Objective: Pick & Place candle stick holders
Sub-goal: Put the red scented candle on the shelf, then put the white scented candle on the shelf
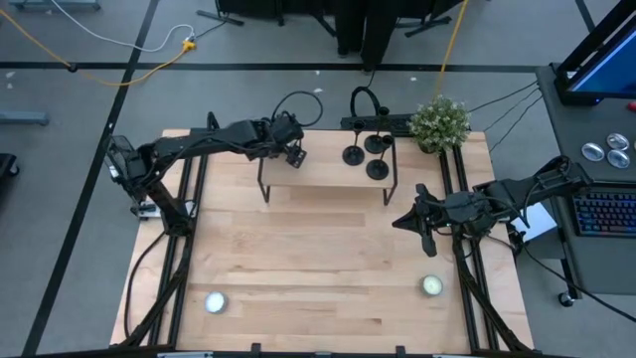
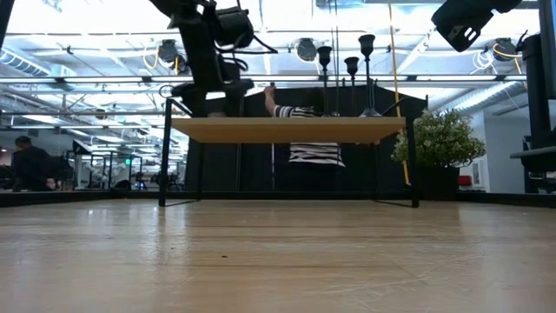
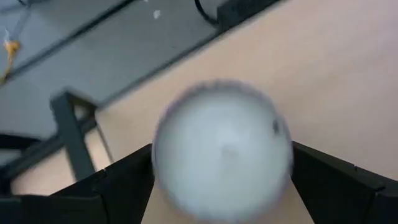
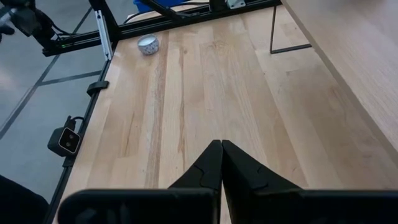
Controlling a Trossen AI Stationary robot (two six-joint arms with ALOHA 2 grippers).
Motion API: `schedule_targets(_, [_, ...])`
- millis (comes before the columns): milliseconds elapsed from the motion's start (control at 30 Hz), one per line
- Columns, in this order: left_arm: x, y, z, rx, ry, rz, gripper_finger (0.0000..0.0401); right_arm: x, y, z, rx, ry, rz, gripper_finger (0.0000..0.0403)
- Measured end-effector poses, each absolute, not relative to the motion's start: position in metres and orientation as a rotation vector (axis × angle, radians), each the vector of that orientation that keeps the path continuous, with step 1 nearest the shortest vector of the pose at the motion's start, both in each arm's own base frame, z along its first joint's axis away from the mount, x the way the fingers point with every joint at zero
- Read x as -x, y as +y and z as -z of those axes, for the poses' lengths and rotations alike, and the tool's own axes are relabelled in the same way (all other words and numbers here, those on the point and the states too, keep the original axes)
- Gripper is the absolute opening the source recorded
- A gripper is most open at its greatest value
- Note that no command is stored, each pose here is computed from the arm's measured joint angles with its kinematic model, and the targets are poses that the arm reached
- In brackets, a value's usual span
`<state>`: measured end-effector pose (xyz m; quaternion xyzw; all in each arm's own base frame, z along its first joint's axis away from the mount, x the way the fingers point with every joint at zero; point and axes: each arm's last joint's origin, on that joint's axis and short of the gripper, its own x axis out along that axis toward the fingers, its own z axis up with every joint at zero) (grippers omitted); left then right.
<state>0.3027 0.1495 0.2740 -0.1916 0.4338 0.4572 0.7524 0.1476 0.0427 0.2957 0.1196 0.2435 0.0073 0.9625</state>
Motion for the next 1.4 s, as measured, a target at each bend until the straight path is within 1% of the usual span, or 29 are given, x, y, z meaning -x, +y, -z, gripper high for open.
schedule_targets(267, [-0.285, 0.144, -0.312, 0.388, 0.794, -0.987, 0.0353, -0.148, 0.043, -0.296, -0.243, 0.492, -0.017, 0.0])
schedule_targets(400, [-0.273, 0.133, -0.335, 0.43, 0.704, -0.922, 0.0353, -0.148, 0.043, -0.296, -0.243, 0.492, -0.017, 0.0])
schedule_targets(600, [-0.253, 0.097, -0.371, 0.528, 0.582, -0.695, 0.0354, -0.148, 0.043, -0.296, -0.243, 0.492, -0.018, 0.0])
schedule_targets(733, [-0.243, 0.062, -0.388, 0.581, 0.556, -0.504, 0.0354, -0.148, 0.043, -0.296, -0.243, 0.492, -0.018, 0.0])
schedule_targets(833, [-0.235, 0.035, -0.391, 0.621, 0.61, -0.396, 0.0353, -0.148, 0.043, -0.296, -0.241, 0.491, -0.018, 0.0])
schedule_targets(933, [-0.225, 0.011, -0.386, 0.708, 0.722, -0.373, 0.0353, -0.148, 0.043, -0.296, -0.24, 0.491, -0.019, 0.0])
schedule_targets(1067, [-0.207, -0.016, -0.373, 0.83, 0.95, -0.437, 0.0353, -0.148, 0.043, -0.296, -0.24, 0.491, -0.018, 0.0])
schedule_targets(1200, [-0.191, -0.036, -0.362, 0.888, 1.141, -0.568, 0.0354, -0.148, 0.043, -0.296, -0.241, 0.491, -0.016, 0.0])
schedule_targets(1300, [-0.181, -0.05, -0.36, 0.919, 1.205, -0.63, 0.0354, -0.148, 0.043, -0.296, -0.242, 0.49, -0.015, 0.0])
schedule_targets(1400, [-0.176, -0.065, -0.36, 0.935, 1.219, -0.62, 0.0353, -0.148, 0.043, -0.296, -0.242, 0.49, -0.015, 0.0])
